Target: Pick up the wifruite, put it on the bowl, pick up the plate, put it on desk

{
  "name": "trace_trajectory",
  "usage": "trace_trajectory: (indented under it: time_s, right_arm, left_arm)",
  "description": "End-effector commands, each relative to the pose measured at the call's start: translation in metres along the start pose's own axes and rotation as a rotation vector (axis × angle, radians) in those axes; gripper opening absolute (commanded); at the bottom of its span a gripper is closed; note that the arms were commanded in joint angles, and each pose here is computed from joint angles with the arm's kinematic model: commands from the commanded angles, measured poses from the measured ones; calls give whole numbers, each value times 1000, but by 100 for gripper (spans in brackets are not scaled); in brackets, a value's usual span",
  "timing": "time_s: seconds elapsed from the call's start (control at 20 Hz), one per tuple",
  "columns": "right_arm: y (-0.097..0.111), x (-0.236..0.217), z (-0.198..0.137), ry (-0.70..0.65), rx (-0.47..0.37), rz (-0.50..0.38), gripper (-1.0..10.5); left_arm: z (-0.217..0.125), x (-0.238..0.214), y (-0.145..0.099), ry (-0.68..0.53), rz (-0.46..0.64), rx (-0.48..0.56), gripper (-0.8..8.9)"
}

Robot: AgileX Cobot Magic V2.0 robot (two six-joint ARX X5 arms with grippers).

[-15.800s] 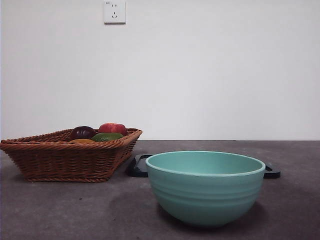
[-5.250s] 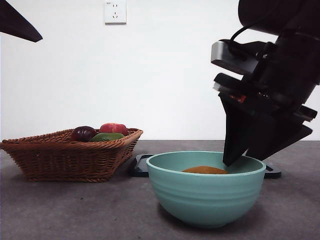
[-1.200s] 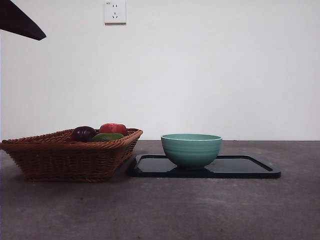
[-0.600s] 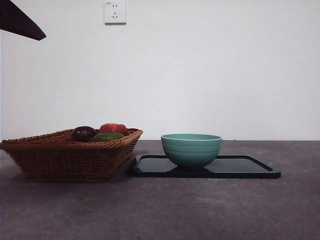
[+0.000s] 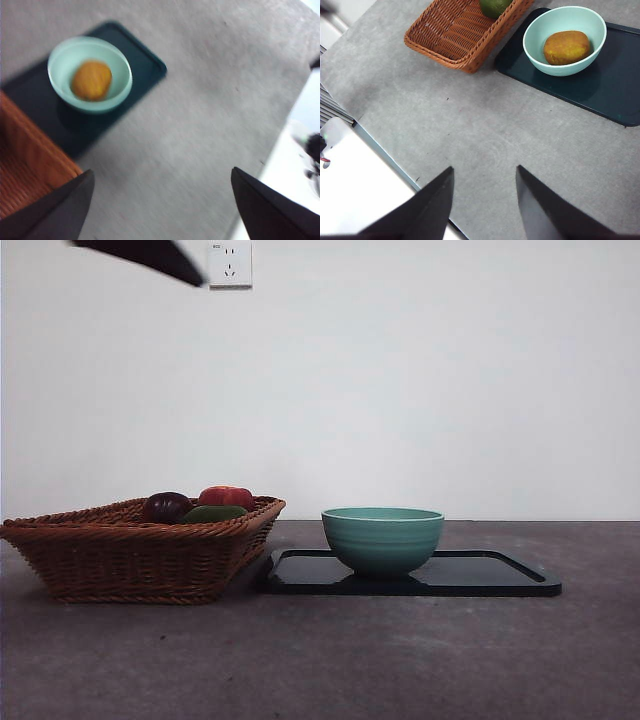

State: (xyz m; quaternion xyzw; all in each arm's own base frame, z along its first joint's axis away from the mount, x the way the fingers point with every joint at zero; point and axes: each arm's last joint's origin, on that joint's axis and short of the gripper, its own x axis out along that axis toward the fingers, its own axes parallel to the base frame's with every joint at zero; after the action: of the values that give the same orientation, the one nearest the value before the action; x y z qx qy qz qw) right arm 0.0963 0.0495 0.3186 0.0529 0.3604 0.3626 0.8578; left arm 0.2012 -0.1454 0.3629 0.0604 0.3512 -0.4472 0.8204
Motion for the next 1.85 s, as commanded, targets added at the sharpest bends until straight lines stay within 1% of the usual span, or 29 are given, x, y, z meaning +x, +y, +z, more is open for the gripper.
trace_trajectory:
  time_s: [0.05,0.15,0.3,0.45,0.6,0.7,0.85,1.0,1.15,1.25,1.35,1.45,1.85]
  right_arm:
    - [2,-1,3,-12,-8,9,199]
    - [2,-1,3,-12,-7,9,199]
    - [2,-1,3,-12,-7,9,199]
    - [2,-1,3,-12,-8,9,199]
    - [2,-1,3,-11,-8,9,199]
    - [2,-1,3,-10,-7,10,199]
    - [2,-1,3,-10,-7,16,199]
    - [2,-1,3,-10,-7,16,199]
    - [2,-1,2,-6,-5,16,199]
    - [2,-1,1,7,1,15,199]
    - [2,-1,0,12,4,14,199]
    - [2,-1,0,12,4,14,199]
    - [2,-1,0,14,5,14,199]
  left_arm:
    - [35,30,9,20,27,118,437]
    - [56,56,19,46,69,167,438]
    - [81,97,35,84,108,208,437]
    - [97,131,49,103,114,228,437]
    - [103,163,59,122,108,246,437]
    - [99,184,66,148,102,264,437]
    - [86,214,75,203,87,264,437]
    - [75,236,78,248,72,268,437]
    - [71,250,75,248,72,299,437]
    - [67,258,72,262,78,335,437]
    - [64,265,69,275,68,355,437]
    - [62,269,69,285,82,373,437]
    - [48,288,75,335,74,360,437]
